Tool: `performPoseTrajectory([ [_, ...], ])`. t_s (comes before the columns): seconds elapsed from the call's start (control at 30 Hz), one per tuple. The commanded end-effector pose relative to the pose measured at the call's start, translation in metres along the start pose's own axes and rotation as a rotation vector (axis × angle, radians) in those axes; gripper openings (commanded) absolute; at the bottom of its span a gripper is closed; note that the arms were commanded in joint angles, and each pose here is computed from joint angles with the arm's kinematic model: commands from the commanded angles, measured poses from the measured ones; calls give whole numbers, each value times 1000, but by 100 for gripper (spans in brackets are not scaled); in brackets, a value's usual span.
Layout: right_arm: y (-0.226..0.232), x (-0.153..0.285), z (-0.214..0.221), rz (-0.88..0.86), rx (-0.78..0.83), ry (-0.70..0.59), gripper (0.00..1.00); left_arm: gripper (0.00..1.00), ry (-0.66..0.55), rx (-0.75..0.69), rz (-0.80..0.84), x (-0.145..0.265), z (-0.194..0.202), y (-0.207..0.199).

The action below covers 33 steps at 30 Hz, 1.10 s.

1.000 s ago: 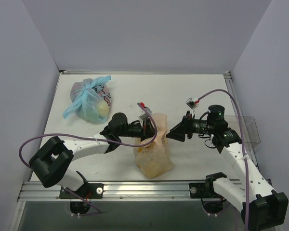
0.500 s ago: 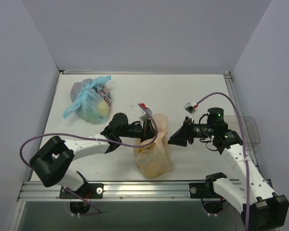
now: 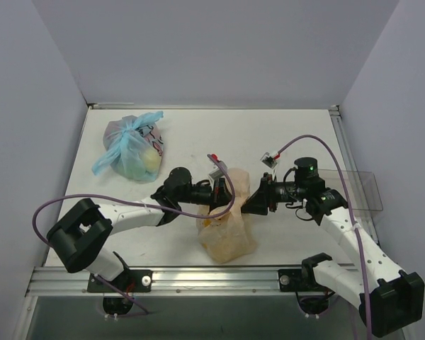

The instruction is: Place the fake fruits into the plastic bag and tie a complex knot

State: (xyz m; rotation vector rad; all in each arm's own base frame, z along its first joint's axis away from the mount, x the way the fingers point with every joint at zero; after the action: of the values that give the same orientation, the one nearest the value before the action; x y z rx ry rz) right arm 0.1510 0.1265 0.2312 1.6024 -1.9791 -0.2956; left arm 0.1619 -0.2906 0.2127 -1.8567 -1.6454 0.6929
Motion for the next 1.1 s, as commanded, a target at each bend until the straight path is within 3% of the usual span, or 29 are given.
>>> performPoseTrajectory([
  [0.0,1,0,-3,-17,38,-21,38,0,-41,-72,47,-4,-17,-11],
  [0.37,4,20,3,-13,39,11,42,0,-44,-79,46,-1,-17,-11],
  [0.83,-1,11,-5,-39,16,5,42,0,-36,-87,58,-8,-19,-11],
  [0.97,-4,6,-9,-46,18,-6,40,0,-31,-81,61,-9,-18,-11],
  [1.07,-2,4,-10,-55,27,-4,31,0,-32,-85,62,-8,-17,-12],
])
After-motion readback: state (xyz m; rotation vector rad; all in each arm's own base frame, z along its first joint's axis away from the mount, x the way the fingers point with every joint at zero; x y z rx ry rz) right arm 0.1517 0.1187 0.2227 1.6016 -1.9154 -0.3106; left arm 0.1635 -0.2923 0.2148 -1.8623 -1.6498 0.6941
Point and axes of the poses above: each gripper's point midway between its finger pads, its own x axis back along the fingers, its own y axis along the line the jaws close on, z = x × y, the point moved 10 cm from there along x, back along the fingers, and after that the axes turned 12 degrees about x, right-handed, at the moved point
